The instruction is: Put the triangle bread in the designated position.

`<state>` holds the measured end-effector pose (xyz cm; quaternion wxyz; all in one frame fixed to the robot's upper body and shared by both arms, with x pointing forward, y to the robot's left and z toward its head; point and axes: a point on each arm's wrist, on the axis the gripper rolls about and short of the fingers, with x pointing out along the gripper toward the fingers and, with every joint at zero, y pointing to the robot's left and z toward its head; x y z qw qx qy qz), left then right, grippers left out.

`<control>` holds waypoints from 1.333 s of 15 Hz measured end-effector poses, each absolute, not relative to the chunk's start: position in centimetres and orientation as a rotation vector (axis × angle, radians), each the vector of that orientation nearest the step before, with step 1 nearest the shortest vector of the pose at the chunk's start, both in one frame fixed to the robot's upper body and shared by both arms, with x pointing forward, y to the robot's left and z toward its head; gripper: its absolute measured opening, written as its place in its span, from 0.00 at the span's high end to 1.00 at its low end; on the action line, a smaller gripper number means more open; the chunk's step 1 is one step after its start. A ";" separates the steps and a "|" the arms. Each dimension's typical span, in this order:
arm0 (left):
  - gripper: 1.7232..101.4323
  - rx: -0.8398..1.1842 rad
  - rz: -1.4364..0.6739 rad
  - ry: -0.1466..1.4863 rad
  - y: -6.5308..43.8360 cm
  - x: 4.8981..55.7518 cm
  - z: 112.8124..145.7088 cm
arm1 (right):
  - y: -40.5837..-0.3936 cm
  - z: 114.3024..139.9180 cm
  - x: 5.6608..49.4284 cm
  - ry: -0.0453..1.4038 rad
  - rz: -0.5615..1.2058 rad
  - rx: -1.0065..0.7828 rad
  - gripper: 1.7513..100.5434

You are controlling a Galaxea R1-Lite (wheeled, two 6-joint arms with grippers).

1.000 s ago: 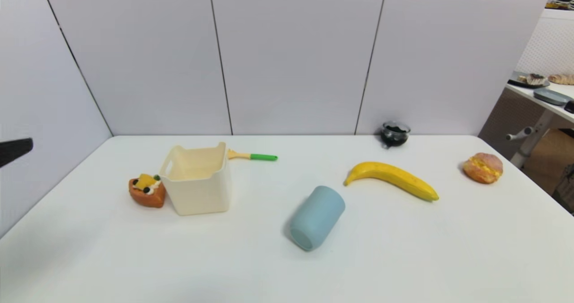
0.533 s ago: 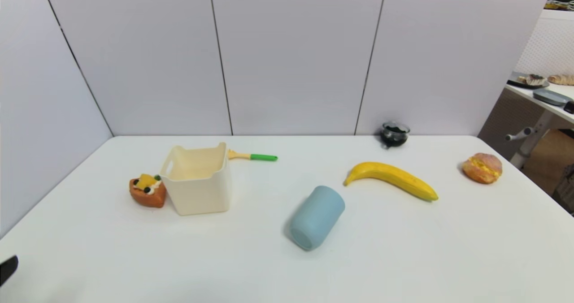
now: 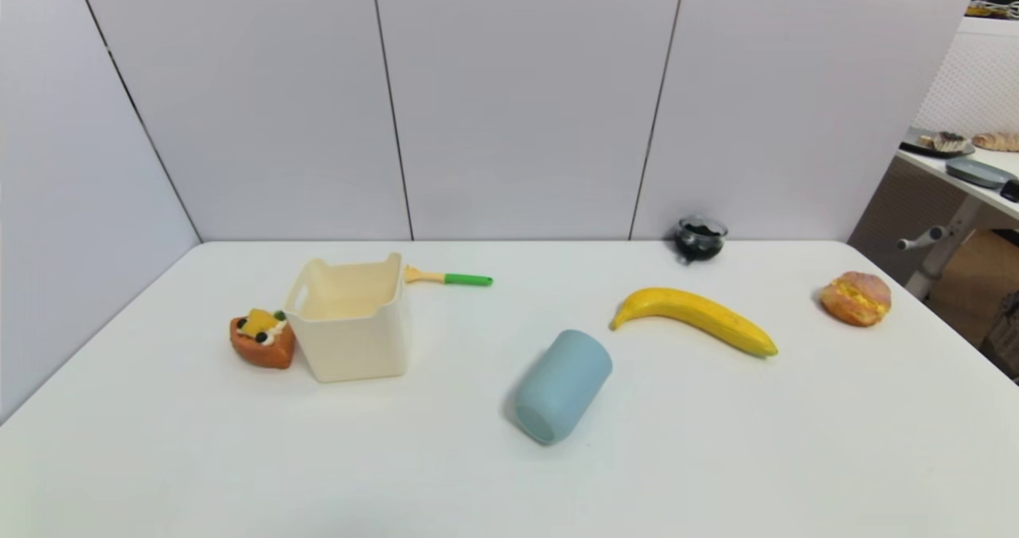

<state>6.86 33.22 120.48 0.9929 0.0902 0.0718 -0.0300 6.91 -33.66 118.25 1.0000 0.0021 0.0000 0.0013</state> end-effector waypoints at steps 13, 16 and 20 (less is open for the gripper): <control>0.04 0.064 -0.044 -0.004 33.2 6.9 118.3 | -33.7 118.3 6.9 0.000 0.003 0.005 0.03; 0.04 0.064 -0.044 -0.003 33.2 6.9 118.2 | -33.7 118.2 6.9 0.000 0.003 0.005 0.03; 0.04 0.064 -0.044 -0.003 33.2 6.9 118.2 | -33.7 118.2 6.9 0.000 0.003 0.005 0.03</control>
